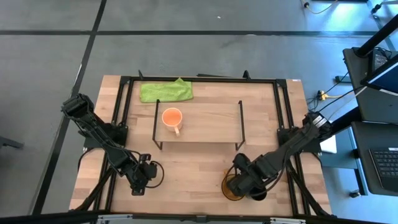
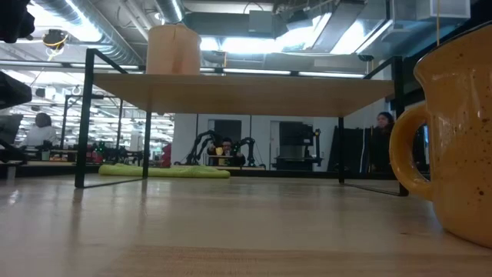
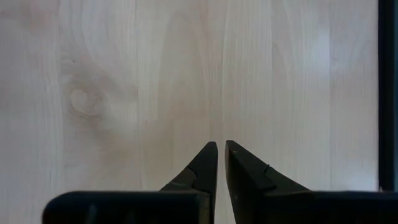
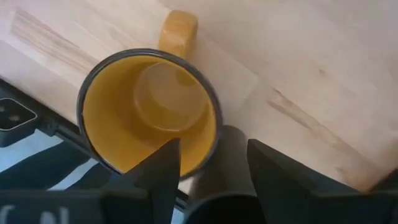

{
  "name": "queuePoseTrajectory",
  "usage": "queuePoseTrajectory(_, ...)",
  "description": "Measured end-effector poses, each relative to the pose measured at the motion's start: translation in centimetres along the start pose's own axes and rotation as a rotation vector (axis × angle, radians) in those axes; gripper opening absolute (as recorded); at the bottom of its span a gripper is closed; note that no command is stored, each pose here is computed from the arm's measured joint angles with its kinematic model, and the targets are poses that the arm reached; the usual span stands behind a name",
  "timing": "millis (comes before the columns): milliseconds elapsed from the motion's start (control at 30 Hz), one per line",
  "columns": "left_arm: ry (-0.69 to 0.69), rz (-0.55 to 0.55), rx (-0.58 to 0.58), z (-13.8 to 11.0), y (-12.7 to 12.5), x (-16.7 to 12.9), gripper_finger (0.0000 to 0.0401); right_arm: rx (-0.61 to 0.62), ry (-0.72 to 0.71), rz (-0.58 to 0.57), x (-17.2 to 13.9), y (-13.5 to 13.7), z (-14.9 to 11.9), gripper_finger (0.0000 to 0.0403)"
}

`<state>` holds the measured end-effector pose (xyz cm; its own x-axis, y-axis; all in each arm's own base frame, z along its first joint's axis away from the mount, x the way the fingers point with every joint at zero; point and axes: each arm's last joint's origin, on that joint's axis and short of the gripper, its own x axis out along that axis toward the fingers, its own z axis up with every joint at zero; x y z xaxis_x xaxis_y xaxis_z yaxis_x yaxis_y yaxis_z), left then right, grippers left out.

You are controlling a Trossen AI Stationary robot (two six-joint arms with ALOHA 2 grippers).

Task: Stack small to large cups/mugs on shelf
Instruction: Adjust the yellow mug

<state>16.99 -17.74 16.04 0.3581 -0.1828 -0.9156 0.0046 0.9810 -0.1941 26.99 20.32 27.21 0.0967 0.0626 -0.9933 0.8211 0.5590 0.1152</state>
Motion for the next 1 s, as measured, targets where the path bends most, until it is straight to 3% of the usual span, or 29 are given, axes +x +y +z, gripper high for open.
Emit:
queuePoseTrajectory(533,-0.001,0.001,0.0,0.0,0.0,0.0,0.0025,-0.005,-0.018,-0.032,3.9,-0.5,0.1,0.0187)
queuePoseTrajectory(1000,-0.001,0.001,0.0,0.0,0.0,0.0,0.0025,-0.022,-0.052,0.057,1.6,0.8,2.1,0.0187)
